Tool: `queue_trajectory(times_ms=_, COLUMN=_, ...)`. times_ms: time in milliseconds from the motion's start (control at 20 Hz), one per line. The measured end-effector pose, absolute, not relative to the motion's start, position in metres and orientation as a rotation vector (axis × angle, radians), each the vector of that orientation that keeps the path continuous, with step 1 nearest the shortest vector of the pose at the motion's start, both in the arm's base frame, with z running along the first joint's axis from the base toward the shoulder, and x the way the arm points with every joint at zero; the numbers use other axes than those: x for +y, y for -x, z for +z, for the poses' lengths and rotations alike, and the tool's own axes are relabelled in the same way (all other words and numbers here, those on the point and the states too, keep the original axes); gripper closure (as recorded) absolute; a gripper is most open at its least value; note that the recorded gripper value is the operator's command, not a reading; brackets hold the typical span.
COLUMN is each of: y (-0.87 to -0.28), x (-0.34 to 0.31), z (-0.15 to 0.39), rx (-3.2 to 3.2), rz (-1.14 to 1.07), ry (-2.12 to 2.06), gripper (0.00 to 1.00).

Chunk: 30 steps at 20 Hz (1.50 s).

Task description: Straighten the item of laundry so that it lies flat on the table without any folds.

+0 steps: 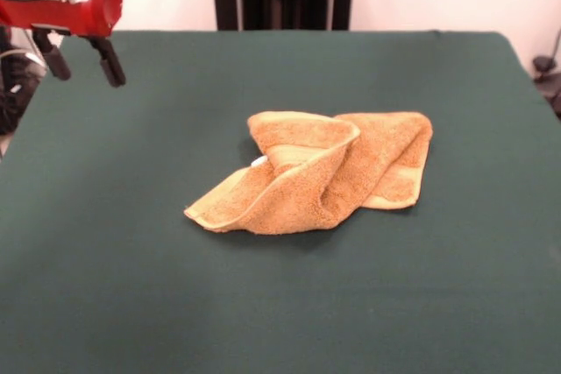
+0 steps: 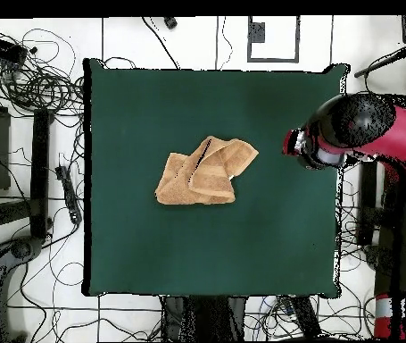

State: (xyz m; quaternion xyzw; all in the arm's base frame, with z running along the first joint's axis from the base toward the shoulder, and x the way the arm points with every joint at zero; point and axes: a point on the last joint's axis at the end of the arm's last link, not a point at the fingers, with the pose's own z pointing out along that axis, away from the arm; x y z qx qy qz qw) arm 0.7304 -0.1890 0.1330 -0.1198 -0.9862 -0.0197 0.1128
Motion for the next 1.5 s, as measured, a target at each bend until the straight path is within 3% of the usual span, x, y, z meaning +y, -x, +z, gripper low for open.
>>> queue_trajectory(times_ms=650, y=-0.734, x=-0.185, z=0.134, rx=-2.901, rz=-0.043, ry=0.338, gripper=0.00)
queue_trajectory(times_ms=1500, y=-0.748, x=-0.086, z=0.134, rx=-2.910, rz=-0.024, ry=0.144, gripper=0.00)
